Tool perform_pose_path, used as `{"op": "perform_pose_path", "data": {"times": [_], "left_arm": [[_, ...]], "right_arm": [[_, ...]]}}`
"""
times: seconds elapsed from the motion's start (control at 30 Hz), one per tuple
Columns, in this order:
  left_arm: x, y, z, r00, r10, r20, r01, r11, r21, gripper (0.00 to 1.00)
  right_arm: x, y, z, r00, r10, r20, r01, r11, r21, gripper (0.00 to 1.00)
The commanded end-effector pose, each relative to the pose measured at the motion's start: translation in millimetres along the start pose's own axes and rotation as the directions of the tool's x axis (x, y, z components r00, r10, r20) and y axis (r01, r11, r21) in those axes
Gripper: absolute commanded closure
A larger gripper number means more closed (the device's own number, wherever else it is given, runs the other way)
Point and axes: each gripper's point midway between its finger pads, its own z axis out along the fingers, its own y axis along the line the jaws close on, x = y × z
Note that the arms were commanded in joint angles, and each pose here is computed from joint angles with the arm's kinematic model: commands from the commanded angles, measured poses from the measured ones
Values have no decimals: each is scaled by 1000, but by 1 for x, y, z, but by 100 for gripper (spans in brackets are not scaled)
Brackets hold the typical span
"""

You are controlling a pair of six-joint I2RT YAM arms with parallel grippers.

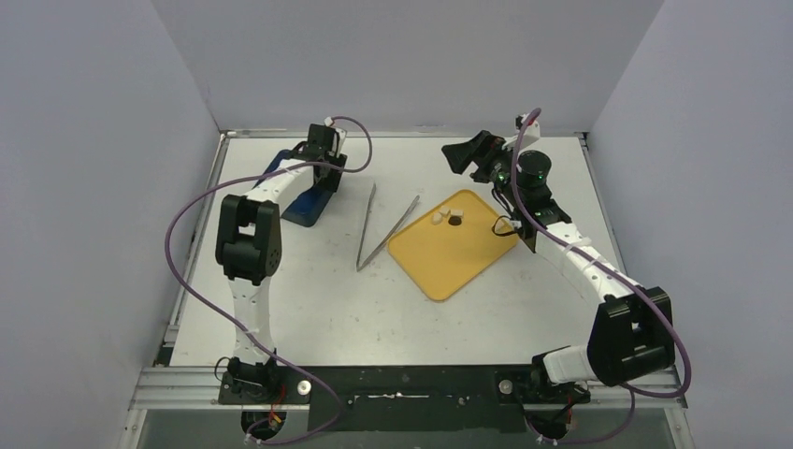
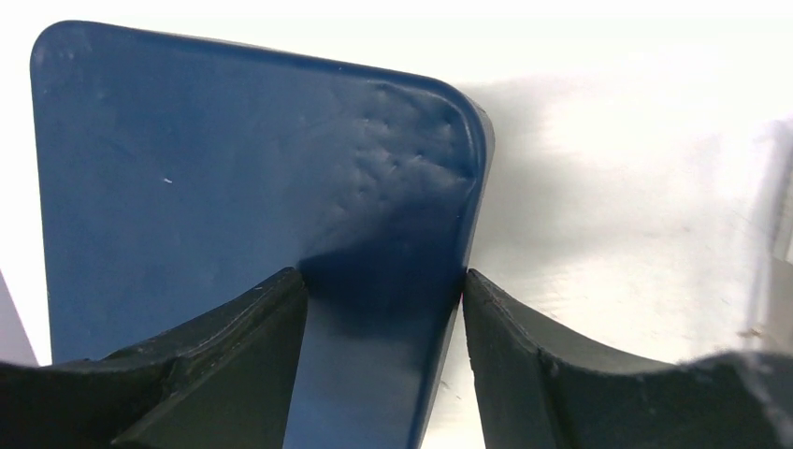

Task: Pack the chocolate
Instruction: Reset both arms

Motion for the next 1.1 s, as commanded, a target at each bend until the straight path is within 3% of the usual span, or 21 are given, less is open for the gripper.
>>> {"op": "perform_pose_path", "data": {"times": [0.0, 0.27, 0.4, 0.53, 0.67, 0.7, 0.73, 0.77, 0.83, 0.87, 1.07], "left_arm": [[-5, 51, 19, 999, -34, -3, 33, 994, -102, 43], [-16, 78, 63, 998, -63, 3, 63, 992, -111, 46], [-49, 79, 57, 993, -106, 52, 109, 992, -61, 45], [-106, 58, 7, 964, -222, 145, 210, 973, 92, 40], [-145, 23, -65, 898, -411, 158, 335, 870, 362, 38], [-150, 12, -85, 879, -453, 150, 356, 832, 425, 27], [-153, -4, -103, 866, -477, 149, 343, 786, 515, 6], [-155, -19, -123, 850, -505, 150, 326, 728, 604, 3], [-135, -39, -145, 815, -569, 110, 351, 635, 688, 3], [-144, -35, -177, 783, -600, 165, 309, 605, 734, 3], [-107, -8, -239, 720, -663, 205, 312, 573, 758, 3]], "right_arm": [[-22, 20, -18, 996, -12, 90, 18, 998, -60, 4], [3, 20, -39, 999, 1, 41, 2, 998, -62, 4], [23, 14, -52, 999, -32, -28, 31, 999, -21, 2], [47, 4, -64, 987, -102, -123, 106, 994, 28, 0], [60, -29, -86, 965, -151, -215, 192, 965, 181, 0], [58, -32, -92, 962, -170, -213, 213, 956, 202, 0], [54, -35, -98, 961, -182, -206, 228, 947, 226, 0], [49, -39, -105, 963, -187, -194, 234, 938, 257, 0], [42, -41, -117, 964, -196, -181, 243, 924, 296, 0], [38, -41, -123, 964, -202, -175, 248, 919, 307, 0], [19, -35, -148, 980, -170, -105, 197, 911, 362, 0]]}}
